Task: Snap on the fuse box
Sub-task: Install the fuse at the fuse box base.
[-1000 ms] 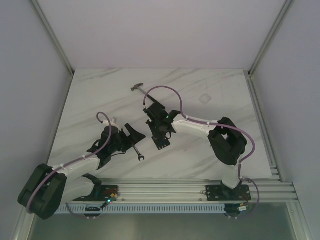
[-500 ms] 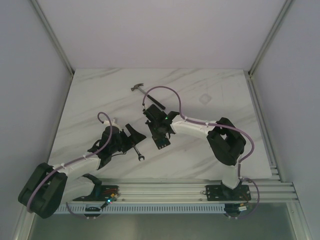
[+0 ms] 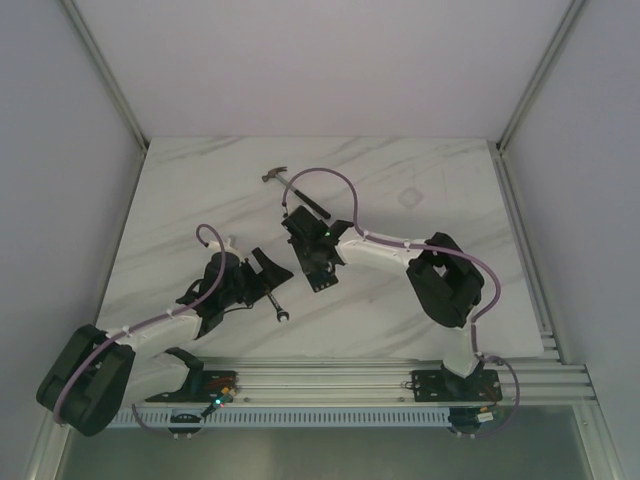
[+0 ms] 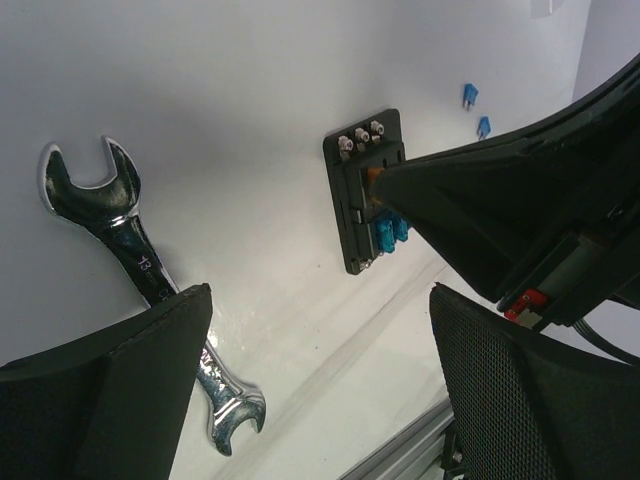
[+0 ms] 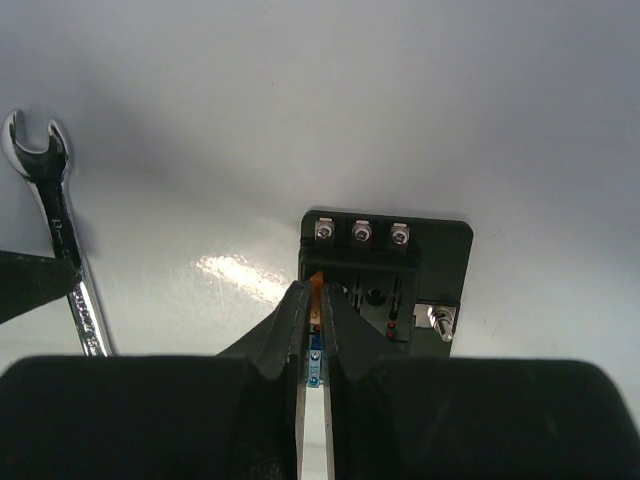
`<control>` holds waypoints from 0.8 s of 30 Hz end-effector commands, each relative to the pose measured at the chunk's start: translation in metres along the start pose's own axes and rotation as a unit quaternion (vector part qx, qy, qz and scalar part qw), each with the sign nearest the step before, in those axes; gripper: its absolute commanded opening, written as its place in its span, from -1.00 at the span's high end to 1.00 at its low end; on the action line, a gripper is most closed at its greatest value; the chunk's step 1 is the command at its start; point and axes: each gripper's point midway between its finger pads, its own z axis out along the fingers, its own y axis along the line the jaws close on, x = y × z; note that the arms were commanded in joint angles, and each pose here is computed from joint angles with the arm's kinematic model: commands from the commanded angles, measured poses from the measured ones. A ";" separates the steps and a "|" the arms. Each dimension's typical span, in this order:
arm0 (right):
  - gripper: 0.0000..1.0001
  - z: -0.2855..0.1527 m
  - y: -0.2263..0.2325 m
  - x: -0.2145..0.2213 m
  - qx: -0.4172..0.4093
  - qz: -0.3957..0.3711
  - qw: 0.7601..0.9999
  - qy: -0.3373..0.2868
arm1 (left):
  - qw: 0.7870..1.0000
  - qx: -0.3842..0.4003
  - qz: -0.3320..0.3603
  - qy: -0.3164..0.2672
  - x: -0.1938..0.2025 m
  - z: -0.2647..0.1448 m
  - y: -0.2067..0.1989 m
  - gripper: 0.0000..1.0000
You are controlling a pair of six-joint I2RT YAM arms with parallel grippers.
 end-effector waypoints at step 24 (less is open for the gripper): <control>0.39 -0.049 0.006 0.019 0.023 -0.062 0.997 0.043 | 1.000 0.018 0.007 -0.023 -0.008 -0.011 -0.014 -0.97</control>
